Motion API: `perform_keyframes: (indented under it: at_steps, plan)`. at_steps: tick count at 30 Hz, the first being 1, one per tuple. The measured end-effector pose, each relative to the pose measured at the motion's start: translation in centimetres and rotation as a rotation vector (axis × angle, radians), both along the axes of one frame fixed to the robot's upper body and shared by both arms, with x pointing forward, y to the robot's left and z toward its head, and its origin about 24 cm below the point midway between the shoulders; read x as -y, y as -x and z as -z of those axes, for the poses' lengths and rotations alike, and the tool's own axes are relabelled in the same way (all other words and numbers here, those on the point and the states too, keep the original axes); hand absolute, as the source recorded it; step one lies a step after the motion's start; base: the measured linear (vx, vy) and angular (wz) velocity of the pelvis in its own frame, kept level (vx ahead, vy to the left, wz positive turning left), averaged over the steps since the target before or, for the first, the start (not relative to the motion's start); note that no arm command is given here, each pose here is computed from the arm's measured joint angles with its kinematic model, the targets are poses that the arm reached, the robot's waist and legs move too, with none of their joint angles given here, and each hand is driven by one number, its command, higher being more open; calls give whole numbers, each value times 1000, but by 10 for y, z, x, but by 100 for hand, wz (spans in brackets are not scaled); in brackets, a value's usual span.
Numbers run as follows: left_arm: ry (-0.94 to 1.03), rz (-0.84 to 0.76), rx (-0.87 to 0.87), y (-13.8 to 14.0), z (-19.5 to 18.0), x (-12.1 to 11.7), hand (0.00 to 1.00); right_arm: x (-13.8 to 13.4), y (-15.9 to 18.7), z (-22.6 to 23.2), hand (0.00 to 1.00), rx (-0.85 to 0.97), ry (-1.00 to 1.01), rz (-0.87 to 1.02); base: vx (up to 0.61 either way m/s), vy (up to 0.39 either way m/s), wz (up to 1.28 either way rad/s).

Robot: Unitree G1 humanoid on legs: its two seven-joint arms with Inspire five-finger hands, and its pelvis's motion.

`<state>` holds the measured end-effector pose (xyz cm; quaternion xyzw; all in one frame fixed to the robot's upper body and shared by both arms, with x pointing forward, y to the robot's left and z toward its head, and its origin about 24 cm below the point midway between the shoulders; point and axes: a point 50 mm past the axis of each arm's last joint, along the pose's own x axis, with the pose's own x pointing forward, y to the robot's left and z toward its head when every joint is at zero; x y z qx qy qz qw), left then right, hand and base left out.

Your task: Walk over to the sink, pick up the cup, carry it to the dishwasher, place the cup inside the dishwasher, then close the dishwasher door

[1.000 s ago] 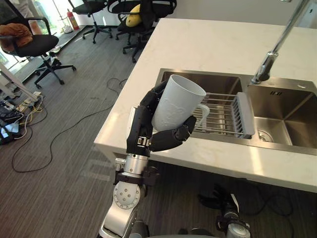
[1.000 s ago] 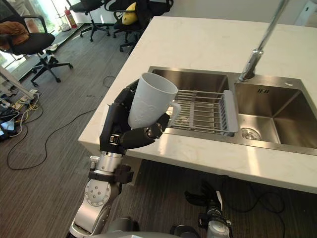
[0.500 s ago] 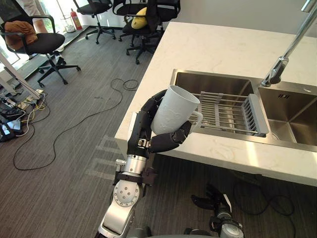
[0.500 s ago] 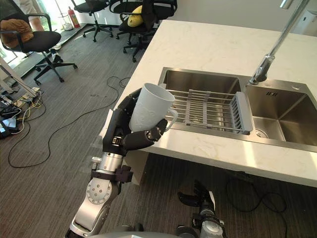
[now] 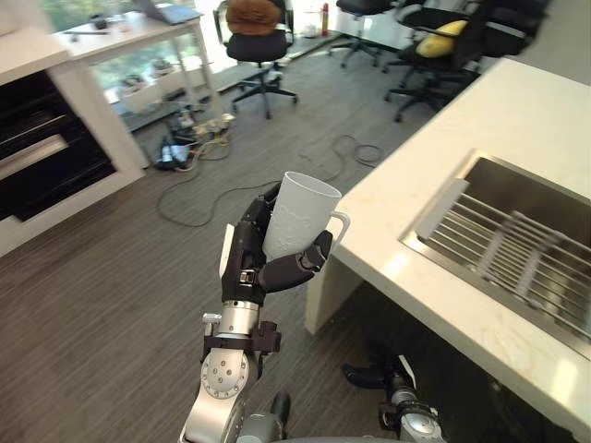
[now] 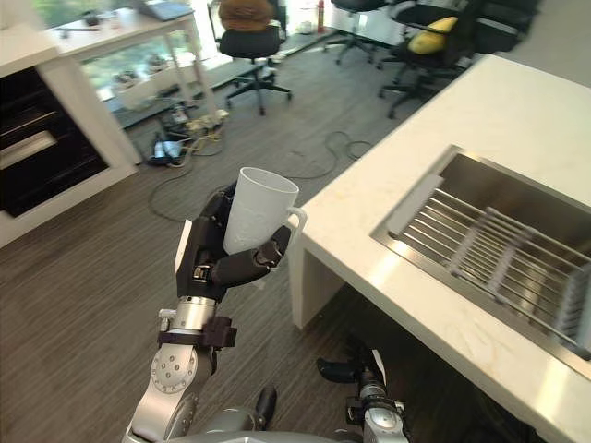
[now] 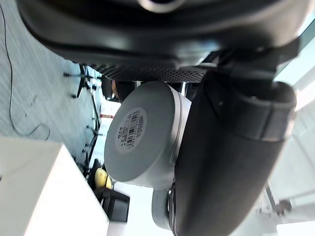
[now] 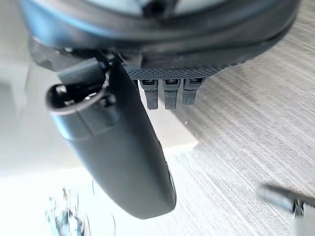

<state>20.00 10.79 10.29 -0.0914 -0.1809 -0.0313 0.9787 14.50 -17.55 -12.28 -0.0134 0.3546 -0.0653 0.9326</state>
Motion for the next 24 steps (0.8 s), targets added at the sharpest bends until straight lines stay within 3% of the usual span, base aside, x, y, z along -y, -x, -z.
perform_keyframes:
  at_steps: [3, 7, 13, 24]
  plan:
    - [11, -10, 22, 0, -2, -2, 30, 3, -6, -3, 90, 16, 17, -1, 12, 113, 48]
    - [24, -51, 5, 0, 0, -13, 30, -10, -18, -9, 90, 60, -2, -33, 88, 179, 8]
    - [25, -30, -6, 0, 1, -9, 30, -26, -28, -14, 90, 81, -6, -118, 229, 131, 54]
    - [12, 103, -80, 1, 18, 18, 30, -20, -21, -21, 90, 119, 29, -174, 194, -142, 65]
